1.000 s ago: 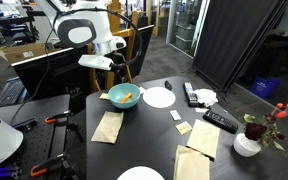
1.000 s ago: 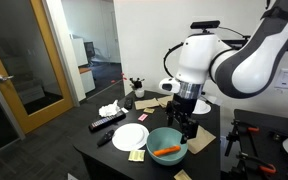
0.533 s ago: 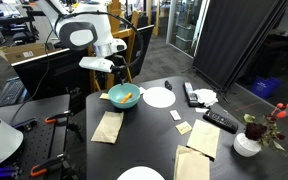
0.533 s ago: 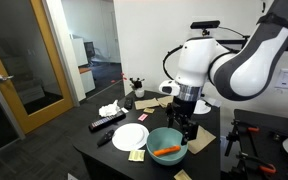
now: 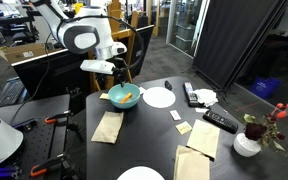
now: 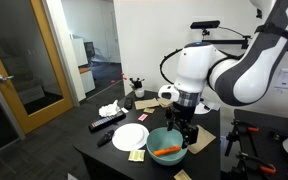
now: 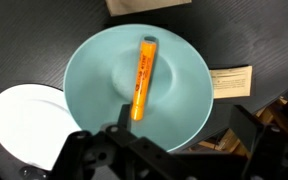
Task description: Remove the marker from the bowl and put it on the table
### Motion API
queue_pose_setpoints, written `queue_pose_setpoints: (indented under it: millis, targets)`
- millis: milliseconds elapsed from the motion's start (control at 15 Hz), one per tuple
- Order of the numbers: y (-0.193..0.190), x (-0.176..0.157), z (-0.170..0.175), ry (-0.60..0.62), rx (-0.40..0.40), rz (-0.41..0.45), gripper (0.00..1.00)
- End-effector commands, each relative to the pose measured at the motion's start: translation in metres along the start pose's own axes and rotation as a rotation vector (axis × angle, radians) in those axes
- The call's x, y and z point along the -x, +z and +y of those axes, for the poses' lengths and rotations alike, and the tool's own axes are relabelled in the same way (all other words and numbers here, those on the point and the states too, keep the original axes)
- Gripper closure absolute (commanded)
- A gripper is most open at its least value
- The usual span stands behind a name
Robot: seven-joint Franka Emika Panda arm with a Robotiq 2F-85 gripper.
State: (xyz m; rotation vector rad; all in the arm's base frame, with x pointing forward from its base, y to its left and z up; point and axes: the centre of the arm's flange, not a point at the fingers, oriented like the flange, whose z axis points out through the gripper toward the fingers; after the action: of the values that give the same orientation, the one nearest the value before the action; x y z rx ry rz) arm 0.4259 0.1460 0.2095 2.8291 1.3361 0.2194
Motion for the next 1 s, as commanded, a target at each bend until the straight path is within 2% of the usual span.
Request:
queue_pose_setpoints:
  millis: [0,933]
  targets:
    - [0.021,-0.011,0.010,0.013,0.023,0.003,0.00]
    - [0.082,-0.036,0.038,0.050,-0.001,-0.054,0.00]
